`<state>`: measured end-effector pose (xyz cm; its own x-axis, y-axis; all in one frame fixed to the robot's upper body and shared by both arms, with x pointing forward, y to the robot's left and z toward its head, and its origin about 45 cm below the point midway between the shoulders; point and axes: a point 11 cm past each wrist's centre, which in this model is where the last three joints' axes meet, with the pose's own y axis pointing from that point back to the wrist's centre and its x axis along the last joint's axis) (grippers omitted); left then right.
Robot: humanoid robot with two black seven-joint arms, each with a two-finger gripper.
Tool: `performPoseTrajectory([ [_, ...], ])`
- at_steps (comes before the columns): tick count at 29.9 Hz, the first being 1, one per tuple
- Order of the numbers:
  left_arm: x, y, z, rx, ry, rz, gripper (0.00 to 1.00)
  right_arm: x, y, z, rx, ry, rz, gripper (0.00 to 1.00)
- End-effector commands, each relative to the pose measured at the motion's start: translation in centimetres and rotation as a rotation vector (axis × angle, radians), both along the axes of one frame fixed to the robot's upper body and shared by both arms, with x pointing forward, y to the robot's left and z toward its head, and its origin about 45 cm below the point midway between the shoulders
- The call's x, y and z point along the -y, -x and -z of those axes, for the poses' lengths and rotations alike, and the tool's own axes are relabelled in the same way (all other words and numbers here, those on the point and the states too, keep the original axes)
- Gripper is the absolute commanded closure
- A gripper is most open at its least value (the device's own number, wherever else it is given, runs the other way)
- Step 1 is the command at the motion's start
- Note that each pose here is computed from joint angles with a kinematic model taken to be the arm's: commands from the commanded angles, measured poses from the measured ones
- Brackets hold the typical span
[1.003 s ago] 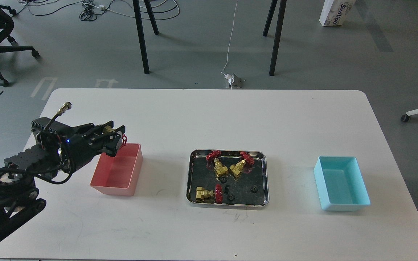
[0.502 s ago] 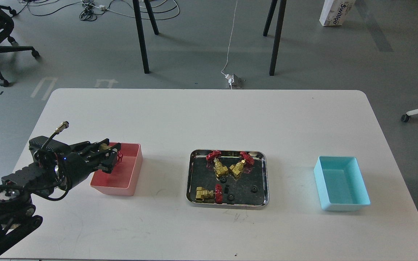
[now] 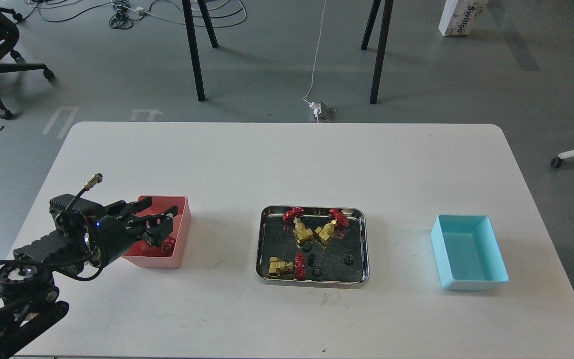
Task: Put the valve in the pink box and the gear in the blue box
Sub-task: 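Open the left gripper and withdraw the left arm, then reach the right gripper down into the metal tray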
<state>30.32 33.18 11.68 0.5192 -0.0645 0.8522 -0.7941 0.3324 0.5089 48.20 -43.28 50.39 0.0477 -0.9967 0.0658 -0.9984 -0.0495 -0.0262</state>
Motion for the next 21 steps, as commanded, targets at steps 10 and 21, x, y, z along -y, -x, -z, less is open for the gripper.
performPoseTrajectory([
  [10, 0.7, -15.4, -23.8, 0.132, 0.908, -0.344, 0.07, -15.6, 2.5, 9.7, -0.140, 0.701, -0.544, 0.02],
  [21, -0.3, -19.6, -33.8, 0.274, 0.964, -0.331, 0.07, -21.0, 12.3, 25.5, -0.412, 1.281, -1.166, 0.02],
])
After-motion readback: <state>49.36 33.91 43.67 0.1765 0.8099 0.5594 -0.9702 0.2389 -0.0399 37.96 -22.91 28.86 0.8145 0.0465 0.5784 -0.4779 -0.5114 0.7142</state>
